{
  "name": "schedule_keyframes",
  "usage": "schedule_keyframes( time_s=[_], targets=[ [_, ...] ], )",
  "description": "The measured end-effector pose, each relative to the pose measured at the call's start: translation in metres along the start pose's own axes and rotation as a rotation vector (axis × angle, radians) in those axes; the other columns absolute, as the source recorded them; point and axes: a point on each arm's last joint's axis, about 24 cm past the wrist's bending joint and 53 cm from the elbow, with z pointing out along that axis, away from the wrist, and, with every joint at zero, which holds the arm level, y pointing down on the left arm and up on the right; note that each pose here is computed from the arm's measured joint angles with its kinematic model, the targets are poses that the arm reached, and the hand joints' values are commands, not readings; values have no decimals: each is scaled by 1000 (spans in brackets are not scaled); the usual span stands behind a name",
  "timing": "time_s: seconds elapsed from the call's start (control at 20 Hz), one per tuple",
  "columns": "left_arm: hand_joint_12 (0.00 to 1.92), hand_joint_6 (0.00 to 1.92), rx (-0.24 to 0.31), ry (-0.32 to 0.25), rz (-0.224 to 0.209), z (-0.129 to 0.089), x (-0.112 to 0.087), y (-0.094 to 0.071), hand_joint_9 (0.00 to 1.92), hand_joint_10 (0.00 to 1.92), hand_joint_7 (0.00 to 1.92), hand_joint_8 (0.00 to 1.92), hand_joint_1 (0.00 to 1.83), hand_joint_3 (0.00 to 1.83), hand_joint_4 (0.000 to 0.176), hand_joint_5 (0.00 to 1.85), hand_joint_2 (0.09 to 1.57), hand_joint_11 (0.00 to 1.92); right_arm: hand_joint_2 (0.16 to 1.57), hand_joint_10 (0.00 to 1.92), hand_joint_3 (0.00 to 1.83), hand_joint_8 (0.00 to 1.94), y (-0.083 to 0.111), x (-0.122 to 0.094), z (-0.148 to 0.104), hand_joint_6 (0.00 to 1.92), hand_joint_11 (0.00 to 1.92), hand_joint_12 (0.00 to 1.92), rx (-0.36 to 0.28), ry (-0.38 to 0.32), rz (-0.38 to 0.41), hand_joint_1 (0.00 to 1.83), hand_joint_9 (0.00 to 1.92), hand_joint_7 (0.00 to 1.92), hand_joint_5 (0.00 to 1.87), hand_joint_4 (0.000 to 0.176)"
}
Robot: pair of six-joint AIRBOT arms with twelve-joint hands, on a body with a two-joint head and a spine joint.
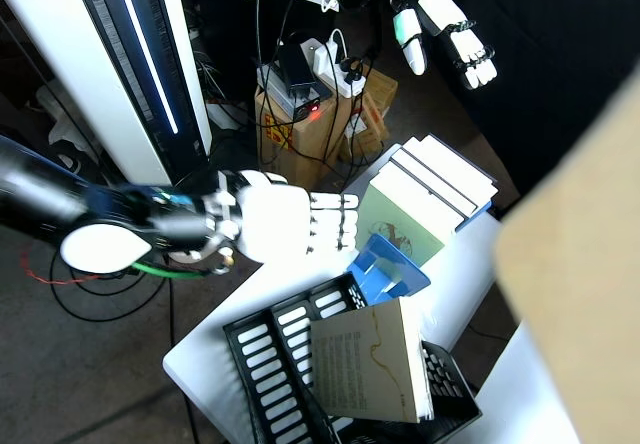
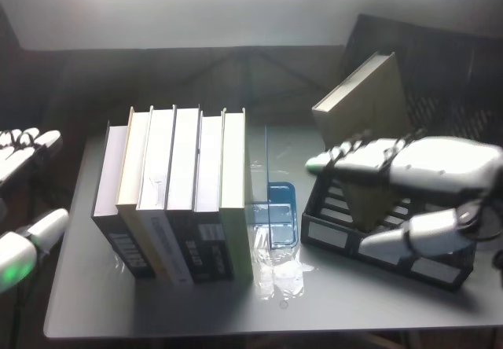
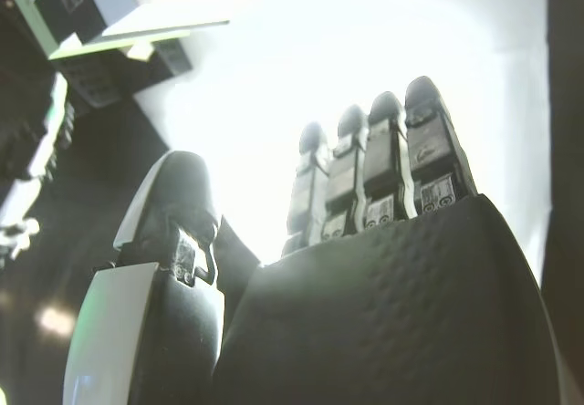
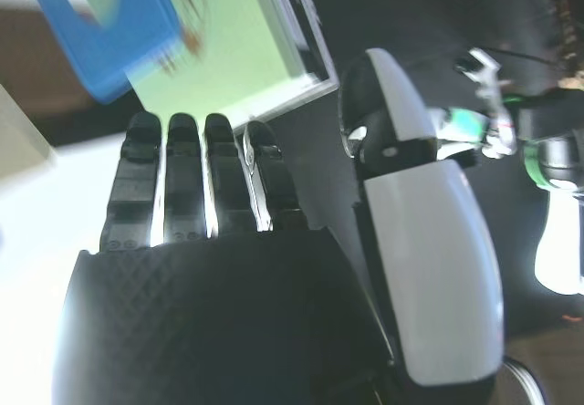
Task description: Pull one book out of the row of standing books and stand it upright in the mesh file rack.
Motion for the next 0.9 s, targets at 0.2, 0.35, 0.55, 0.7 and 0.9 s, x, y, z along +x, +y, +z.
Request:
schedule_keyframes(
  time_s=[0.2,0.35,0.55,0.7,0.9],
  targets=[
    [30,1,69,33,12,9,5,-21,4,1,4,0,320,3,74,33,1453,30,1204,0,0,0,29,-27,-28,0,0,1,-30,-98,-120,525,0,0,0,50],
    [17,0,145,54,43,18,3,-44,0,0,0,0,202,0,96,3,1420,0,1219,0,1,0,51,-41,-47,0,0,0,-56,-157,-199,435,0,0,0,29],
    [0,0,204,95,79,26,8,-62,0,0,0,0,60,0,124,0,1364,0,1244,0,10,0,56,-65,-69,0,0,0,-24,-227,-276,320,0,0,0,57],
    [0,0,208,113,82,28,12,-64,0,0,0,0,115,0,96,0,1339,0,1265,0,12,0,59,-67,-73,0,0,0,-18,-236,-285,419,0,0,0,26],
    [0,0,217,108,83,35,8,-69,0,0,0,0,171,0,89,0,1330,0,1274,0,8,0,59,-69,-80,0,0,0,3,-260,-313,492,0,0,0,0]
  ],
)
